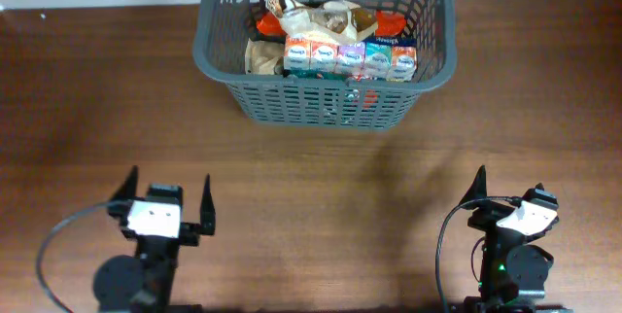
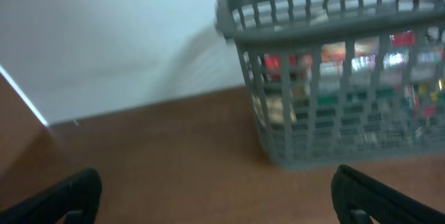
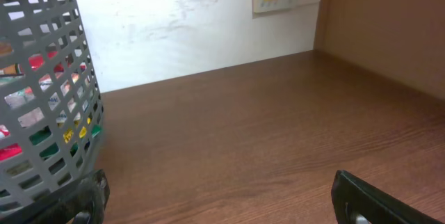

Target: Pack container

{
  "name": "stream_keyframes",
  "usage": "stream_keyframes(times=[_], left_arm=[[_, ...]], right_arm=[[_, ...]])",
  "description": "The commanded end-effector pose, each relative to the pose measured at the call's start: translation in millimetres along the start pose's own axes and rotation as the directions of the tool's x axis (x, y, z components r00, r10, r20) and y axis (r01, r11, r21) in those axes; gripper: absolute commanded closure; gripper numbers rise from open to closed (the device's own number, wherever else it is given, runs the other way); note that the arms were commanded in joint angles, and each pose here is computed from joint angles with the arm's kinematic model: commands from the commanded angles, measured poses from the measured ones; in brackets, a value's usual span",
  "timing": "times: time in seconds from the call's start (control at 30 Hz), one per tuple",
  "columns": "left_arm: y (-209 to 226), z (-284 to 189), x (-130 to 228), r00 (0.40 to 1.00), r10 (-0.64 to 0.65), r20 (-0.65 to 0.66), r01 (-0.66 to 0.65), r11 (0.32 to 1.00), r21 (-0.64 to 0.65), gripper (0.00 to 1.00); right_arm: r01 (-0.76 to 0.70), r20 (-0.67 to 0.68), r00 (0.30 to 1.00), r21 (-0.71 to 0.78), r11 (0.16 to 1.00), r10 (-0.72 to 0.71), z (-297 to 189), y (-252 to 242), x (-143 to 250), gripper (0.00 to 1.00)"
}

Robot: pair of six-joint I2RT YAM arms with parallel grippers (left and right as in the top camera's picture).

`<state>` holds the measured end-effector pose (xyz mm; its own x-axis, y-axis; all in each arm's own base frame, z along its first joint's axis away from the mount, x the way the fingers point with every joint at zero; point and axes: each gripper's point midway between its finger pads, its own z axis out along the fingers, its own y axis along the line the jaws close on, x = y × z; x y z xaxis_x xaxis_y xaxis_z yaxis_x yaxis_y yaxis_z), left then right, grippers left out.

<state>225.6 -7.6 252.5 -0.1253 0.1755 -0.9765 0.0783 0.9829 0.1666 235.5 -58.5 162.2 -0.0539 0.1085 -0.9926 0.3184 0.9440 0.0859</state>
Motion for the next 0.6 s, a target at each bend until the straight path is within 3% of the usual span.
stream_keyframes(times=[0.0,0.37,0.57], left_arm=[[-12,3,37,1.0,-0.011,-0.013,0.011,0.999,0.034,0.01],[-31,20,100,0.997,-0.009,-0.079,0.015,0.997,0.082,0.01],[-30,22,107,0.996,-0.008,-0.094,0.015,0.997,0.072,0.01]], right_arm=[[0.0,0.0,1.0,0.009,1.0,0.0,0,-1,2,0.01],[0.0,0.0,1.0,0.009,1.0,0.0,0,-1,2,0.01],[0.0,0.0,1.0,0.009,1.0,0.0,0,-1,2,0.01]])
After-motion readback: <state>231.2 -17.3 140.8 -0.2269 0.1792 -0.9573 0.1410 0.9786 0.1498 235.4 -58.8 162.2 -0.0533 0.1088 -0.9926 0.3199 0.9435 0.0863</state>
